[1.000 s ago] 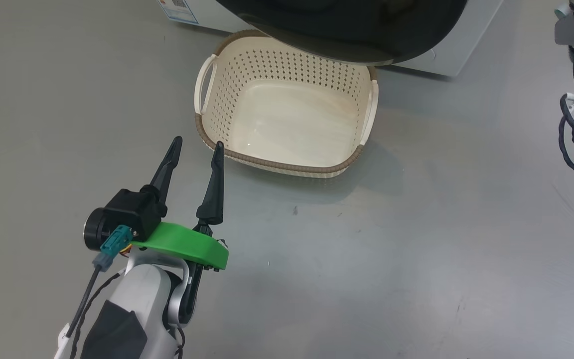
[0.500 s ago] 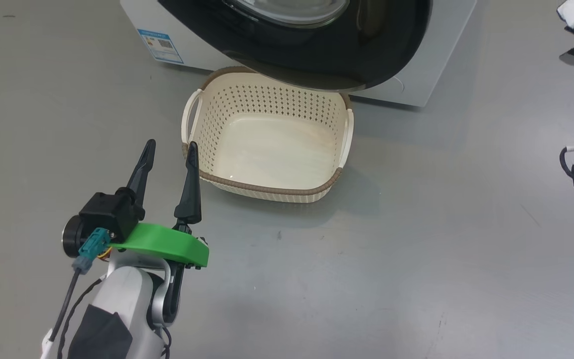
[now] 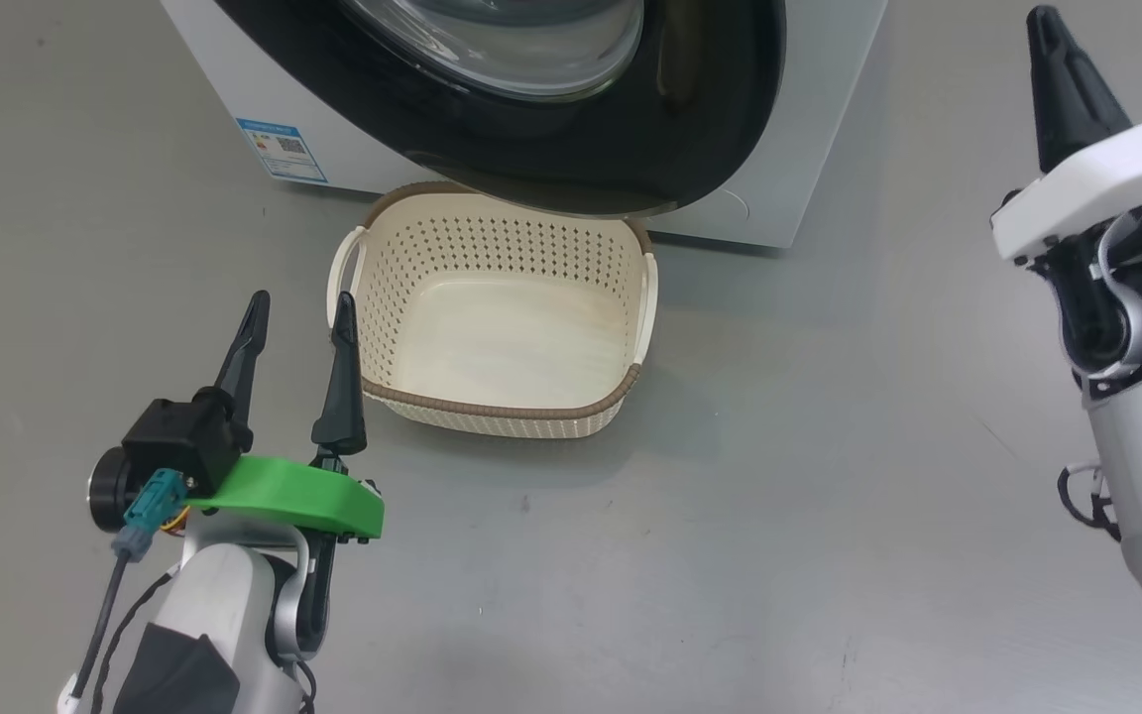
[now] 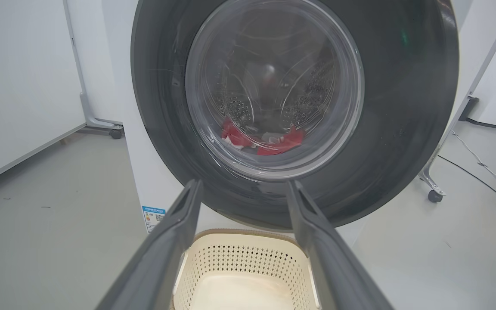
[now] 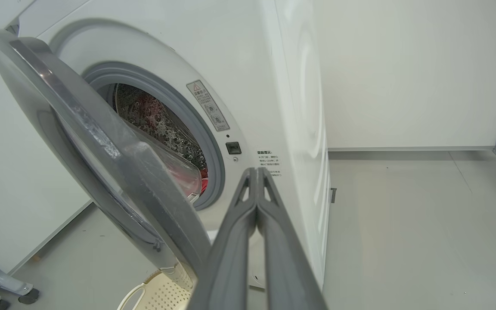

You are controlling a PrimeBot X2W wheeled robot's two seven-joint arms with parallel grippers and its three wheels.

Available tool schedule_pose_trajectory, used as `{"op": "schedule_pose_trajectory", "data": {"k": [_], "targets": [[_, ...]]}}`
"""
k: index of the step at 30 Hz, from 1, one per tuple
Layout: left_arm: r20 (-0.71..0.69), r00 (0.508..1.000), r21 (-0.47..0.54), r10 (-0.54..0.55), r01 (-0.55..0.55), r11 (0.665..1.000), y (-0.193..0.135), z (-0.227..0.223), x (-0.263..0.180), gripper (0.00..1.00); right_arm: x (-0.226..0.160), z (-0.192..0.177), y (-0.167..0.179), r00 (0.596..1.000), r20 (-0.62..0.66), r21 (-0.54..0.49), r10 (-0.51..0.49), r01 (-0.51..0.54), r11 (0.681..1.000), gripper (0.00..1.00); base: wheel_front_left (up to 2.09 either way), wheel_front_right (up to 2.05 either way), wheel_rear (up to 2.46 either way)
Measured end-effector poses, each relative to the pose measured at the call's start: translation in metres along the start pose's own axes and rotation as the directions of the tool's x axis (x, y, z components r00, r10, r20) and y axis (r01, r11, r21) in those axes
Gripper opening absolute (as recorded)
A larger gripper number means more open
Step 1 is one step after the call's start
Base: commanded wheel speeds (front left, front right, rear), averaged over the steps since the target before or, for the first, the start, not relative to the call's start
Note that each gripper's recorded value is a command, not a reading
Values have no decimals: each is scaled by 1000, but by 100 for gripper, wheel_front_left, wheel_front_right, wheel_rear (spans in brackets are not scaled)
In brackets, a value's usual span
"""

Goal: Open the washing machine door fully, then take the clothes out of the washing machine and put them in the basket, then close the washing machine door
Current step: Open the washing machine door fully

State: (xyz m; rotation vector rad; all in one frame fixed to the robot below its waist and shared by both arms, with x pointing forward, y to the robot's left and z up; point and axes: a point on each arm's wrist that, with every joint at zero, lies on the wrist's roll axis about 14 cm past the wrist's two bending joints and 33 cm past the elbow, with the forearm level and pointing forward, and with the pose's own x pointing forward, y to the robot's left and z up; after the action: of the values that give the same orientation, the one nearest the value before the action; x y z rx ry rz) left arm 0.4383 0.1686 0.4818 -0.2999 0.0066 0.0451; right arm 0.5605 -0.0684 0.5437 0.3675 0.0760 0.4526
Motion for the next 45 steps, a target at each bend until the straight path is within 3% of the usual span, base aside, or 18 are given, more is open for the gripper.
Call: {"op": "schedule_pose_trajectory", "data": {"k": [6, 7, 8, 9, 24, 45], "targets": [[9, 1000, -4, 1, -1, 1000, -1, 2, -2, 100, -27, -13, -1, 999, 52, -46, -16, 19, 999, 1, 0, 0, 0], [8, 1000, -5, 1, -1, 1000, -1, 2, -2, 100, -32, -15, -2, 998, 64, -43, -23, 26, 999, 40, 0, 0, 0], [7, 1000, -5, -3, 3, 1000, -1, 1, -2, 100, -36, -18, -3, 997, 73, -44, -31, 34, 998, 98, 0, 0, 0], [7, 1000, -5, -6, 6, 1000, -2, 1, -2, 100, -41, -24, -3, 997, 62, -52, -35, 38, 998, 100, 0, 0, 0], [7, 999, -5, -38, 38, 999, -12, 0, -3, 100, -90, -66, -12, 982, 58, -49, -179, 182, 982, 100, 0, 0, 0], [0, 999, -6, -41, 41, 999, -13, -3, -6, 100, -99, -65, -9, 975, 81, -50, -205, 209, 977, 100, 0, 0, 0]]}}
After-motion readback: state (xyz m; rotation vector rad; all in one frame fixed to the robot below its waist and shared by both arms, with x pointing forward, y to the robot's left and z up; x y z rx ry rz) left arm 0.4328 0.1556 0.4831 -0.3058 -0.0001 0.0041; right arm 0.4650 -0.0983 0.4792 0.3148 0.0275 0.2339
